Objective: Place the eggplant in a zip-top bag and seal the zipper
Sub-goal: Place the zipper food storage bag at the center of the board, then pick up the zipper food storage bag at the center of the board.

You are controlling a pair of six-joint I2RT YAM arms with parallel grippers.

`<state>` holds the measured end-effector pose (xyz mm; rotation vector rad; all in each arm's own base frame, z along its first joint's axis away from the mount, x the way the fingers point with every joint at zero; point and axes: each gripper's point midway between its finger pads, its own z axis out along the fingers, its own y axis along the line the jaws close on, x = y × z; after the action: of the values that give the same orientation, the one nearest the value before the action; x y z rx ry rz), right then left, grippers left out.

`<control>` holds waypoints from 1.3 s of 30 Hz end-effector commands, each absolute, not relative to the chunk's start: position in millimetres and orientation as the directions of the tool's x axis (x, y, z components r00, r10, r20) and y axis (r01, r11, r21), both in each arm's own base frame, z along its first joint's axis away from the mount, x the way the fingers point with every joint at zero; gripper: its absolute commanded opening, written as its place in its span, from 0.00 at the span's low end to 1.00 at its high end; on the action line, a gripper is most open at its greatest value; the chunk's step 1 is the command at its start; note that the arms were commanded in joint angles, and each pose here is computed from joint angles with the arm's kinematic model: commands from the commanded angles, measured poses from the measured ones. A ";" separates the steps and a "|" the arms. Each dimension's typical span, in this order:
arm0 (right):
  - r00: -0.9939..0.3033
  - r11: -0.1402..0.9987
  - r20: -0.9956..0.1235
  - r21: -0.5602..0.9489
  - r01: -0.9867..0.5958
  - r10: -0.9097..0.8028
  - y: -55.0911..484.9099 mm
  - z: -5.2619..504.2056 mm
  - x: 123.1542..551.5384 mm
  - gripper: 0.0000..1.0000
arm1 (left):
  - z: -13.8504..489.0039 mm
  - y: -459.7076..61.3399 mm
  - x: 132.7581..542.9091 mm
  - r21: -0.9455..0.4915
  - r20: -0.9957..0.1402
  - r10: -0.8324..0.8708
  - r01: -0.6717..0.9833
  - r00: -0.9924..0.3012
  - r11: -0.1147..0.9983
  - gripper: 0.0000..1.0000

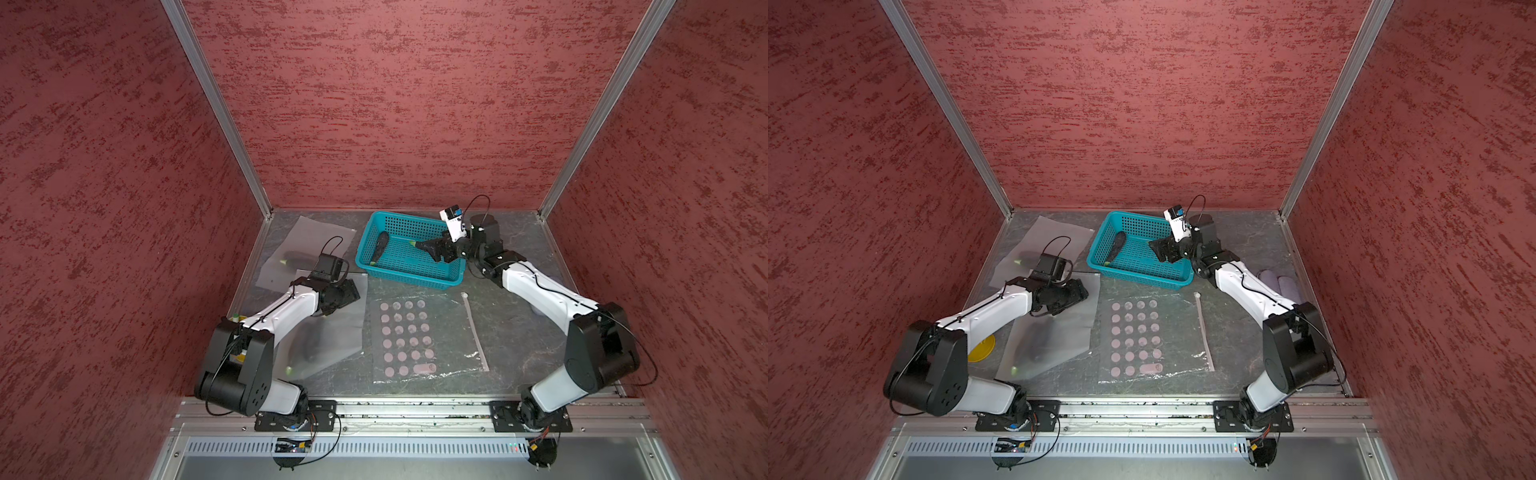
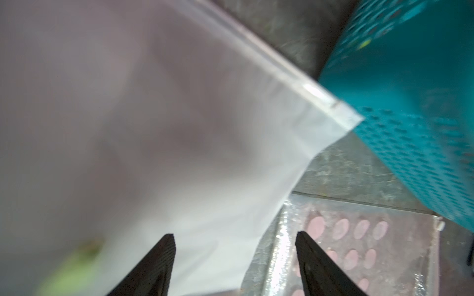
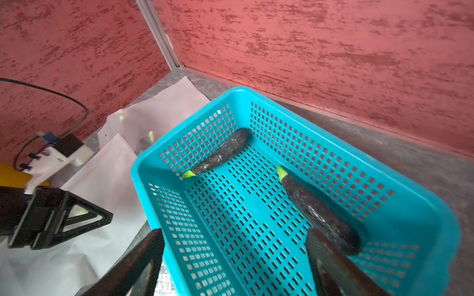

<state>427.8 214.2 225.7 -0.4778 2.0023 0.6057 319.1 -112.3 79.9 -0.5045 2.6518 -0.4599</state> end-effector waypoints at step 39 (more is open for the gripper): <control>-0.882 0.884 -0.399 0.467 0.039 0.250 144.6 39.4 275.5 0.32 | 112.6 -214.1 308.0 -0.526 -0.377 -0.191 0.039 -0.906 0.850 0.78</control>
<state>274.6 135.8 35.8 0.2058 2.6112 0.5752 310.9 -211.6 118.9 -0.1132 2.5923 -0.7472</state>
